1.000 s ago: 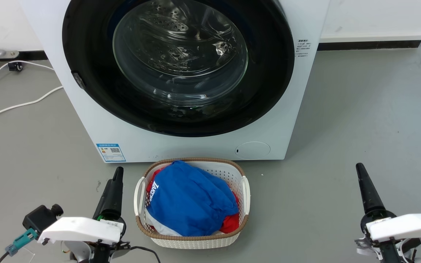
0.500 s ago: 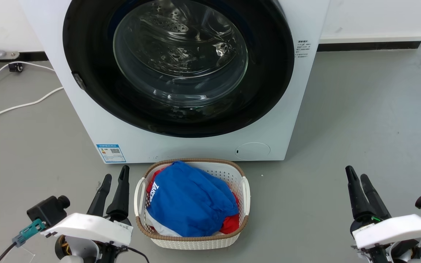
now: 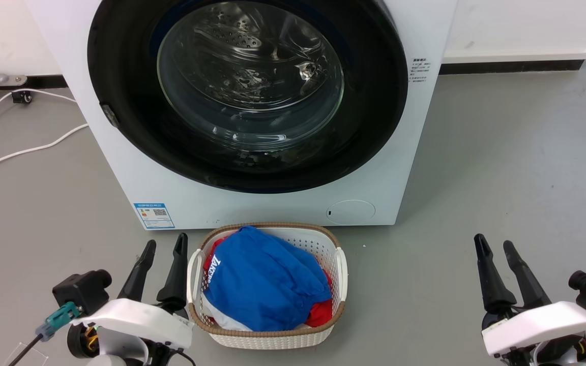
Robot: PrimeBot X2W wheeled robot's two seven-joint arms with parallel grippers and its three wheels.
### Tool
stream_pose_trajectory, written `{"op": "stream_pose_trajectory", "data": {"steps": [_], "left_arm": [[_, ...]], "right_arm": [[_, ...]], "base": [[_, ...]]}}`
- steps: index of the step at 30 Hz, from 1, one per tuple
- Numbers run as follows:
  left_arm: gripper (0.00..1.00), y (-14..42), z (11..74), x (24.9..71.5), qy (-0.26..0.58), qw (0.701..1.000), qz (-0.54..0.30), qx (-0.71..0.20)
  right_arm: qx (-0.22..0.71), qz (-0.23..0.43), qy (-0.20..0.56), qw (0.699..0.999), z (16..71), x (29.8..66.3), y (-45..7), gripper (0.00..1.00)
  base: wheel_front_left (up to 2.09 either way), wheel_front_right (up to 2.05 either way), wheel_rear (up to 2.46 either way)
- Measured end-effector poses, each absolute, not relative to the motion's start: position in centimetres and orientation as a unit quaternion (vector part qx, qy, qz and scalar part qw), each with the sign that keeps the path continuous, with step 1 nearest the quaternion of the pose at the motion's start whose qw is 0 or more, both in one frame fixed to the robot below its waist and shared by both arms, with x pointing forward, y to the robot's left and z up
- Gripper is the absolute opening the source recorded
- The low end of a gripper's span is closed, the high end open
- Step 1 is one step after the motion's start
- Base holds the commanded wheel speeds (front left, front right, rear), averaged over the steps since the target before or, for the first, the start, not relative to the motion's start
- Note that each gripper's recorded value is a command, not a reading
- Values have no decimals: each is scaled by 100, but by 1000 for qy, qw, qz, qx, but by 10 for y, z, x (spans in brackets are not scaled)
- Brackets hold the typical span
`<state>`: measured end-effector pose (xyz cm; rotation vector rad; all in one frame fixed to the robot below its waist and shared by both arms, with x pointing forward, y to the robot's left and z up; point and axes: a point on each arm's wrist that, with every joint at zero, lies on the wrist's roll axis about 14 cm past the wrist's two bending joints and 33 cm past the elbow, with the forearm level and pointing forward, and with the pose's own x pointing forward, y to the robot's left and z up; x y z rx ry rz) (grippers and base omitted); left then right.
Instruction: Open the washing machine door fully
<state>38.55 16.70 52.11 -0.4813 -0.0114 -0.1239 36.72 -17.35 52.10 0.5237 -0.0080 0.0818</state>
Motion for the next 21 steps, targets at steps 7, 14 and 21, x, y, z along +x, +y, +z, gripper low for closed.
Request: {"op": "stream_pose_trajectory", "data": {"steps": [7,14,21], "left_arm": [[100,164,521,385,-9,978,-67,-199],[100,162,522,385,-16,984,-69,-161],[100,159,521,384,-21,989,-76,-126]], "right_arm": [[221,42,-4,974,521,364,-173,100],[186,47,-10,981,523,364,-170,100],[151,49,-10,987,523,362,-169,100]], "base": [[0,0,0],[0,0,0],[0,0,0]]}}
